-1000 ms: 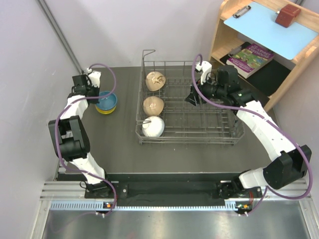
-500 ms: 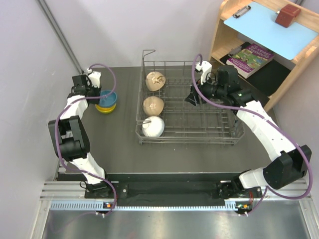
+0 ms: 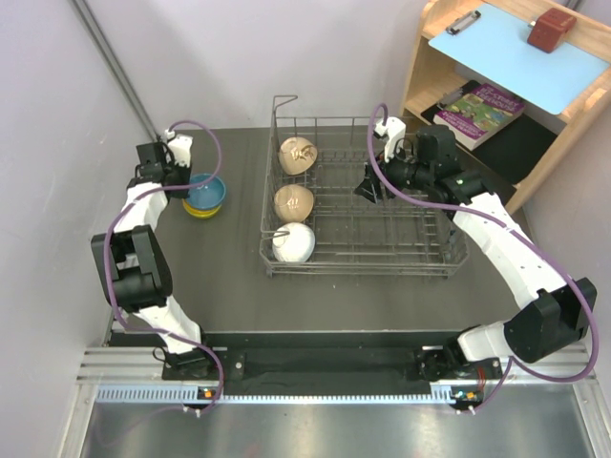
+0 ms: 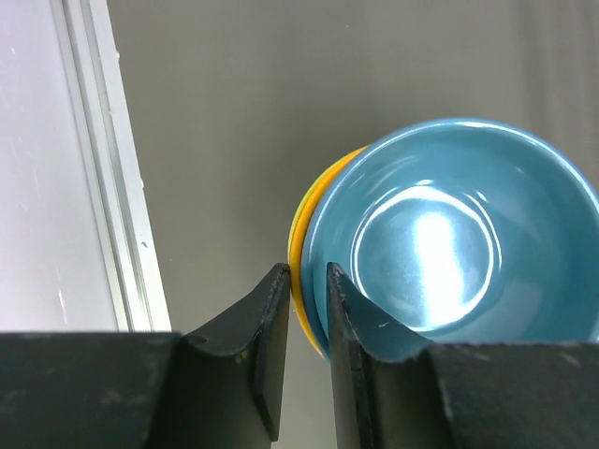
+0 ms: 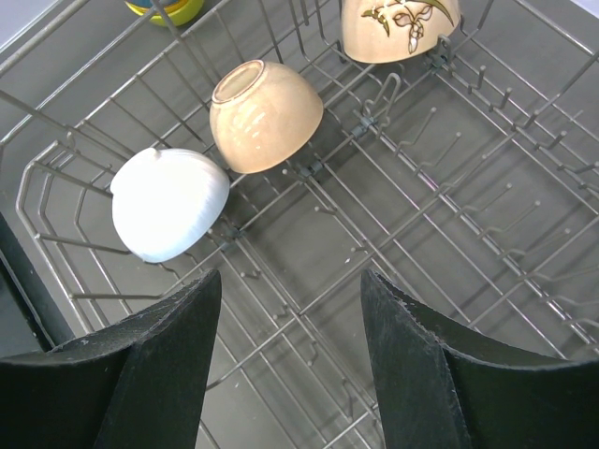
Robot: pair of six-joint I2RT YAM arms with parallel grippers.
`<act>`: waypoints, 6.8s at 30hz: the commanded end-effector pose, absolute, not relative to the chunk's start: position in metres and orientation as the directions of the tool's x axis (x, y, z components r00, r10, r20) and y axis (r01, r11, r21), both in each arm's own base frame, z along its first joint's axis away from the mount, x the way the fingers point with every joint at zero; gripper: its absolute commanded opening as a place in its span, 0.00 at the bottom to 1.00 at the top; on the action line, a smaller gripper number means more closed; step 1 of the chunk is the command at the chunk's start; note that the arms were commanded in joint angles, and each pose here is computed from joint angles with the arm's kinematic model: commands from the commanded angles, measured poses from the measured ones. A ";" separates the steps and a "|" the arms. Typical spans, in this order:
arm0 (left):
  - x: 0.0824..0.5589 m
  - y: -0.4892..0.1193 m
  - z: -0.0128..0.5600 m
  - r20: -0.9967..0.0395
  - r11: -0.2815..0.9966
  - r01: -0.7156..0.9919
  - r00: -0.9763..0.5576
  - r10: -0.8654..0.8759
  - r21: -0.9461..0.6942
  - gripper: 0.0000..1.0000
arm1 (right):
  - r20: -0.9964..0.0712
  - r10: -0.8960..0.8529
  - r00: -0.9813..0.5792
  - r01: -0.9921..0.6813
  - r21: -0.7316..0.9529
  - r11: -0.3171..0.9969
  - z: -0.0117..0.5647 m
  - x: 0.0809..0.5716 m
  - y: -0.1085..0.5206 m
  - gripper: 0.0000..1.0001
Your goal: Load the bowls into the dish rack
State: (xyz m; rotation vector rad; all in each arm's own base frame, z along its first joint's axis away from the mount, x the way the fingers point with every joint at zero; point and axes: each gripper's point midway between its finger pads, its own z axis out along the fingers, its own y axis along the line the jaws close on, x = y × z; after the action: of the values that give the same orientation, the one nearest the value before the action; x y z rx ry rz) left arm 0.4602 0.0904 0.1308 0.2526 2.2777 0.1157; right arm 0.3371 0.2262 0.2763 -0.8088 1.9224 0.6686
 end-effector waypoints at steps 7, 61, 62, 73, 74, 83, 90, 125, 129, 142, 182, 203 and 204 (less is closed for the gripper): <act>0.466 0.092 0.177 -0.793 0.971 0.132 -0.560 0.241 0.202 0.27 | -0.920 -0.241 -0.308 -0.776 0.097 0.623 0.294 0.336 0.228 0.61; 0.355 -0.061 0.338 -0.878 0.827 0.525 -0.277 0.390 0.202 0.00 | -0.664 -0.618 0.421 -0.808 -0.584 0.077 0.356 0.212 0.336 0.73; 0.352 -0.065 0.341 -0.878 0.822 0.535 -0.278 0.391 0.197 0.00 | -0.643 -0.622 0.447 -0.798 -0.601 0.049 0.358 0.204 0.344 0.73; 0.325 -0.076 0.337 -0.863 0.795 0.576 -0.288 0.416 0.191 0.00 | -0.453 -0.615 0.646 -0.648 -0.750 -0.129 0.337 0.166 0.438 0.74; 0.322 -0.077 0.336 -0.862 0.792 0.581 -0.288 0.418 0.190 0.00 | -0.452 -0.612 0.649 -0.647 -0.751 -0.132 0.337 0.165 0.442 0.75; 0.296 -0.072 0.312 -0.831 0.784 0.589 -0.323 0.452 0.197 0.00 | -0.446 -0.610 0.655 -0.644 -0.752 -0.142 0.323 0.165 0.478 0.74; 0.282 -0.070 0.299 -0.819 0.774 0.602 -0.334 0.466 0.196 0.00 | -0.428 -0.617 0.661 -0.647 -0.742 -0.177 0.307 0.163 0.488 0.73; 0.266 -0.072 0.295 -0.837 0.773 0.603 -0.308 0.452 0.196 0.00 | -0.453 -0.633 0.627 -0.697 -0.689 -0.198 0.269 0.157 0.510 0.00; 0.272 -0.070 0.297 -0.848 0.794 0.575 -0.305 0.434 0.200 0.03 | -0.473 -0.627 0.619 -0.713 -0.673 -0.197 0.271 0.151 0.508 0.00; 0.280 -0.072 0.296 -0.859 0.808 0.562 -0.313 0.406 0.177 0.47 | -0.490 -0.616 0.617 -0.727 -0.654 -0.208 0.267 0.140 0.507 0.00; 0.306 -0.037 0.367 -0.958 0.948 0.238 -0.143 0.249 0.211 0.99 | -0.488 -0.570 0.661 -0.733 -0.581 -0.353 0.219 0.085 0.530 0.00; 0.271 -0.062 0.331 -0.914 0.855 0.462 -0.193 0.357 0.236 0.95 | -0.513 -0.568 0.643 -0.748 -0.577 -0.326 0.226 0.093 0.531 0.00; 0.281 -0.055 0.346 -0.929 0.883 0.395 -0.158 0.336 0.253 0.97 | -0.517 -0.570 0.638 -0.753 -0.572 -0.324 0.225 0.093 0.531 0.00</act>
State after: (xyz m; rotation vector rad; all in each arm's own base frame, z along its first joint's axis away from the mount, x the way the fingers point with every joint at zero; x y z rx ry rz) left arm 0.2588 -0.0770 0.3061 0.7456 1.8757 -0.2100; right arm 0.0966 0.5208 0.2169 -2.0607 1.0351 0.2325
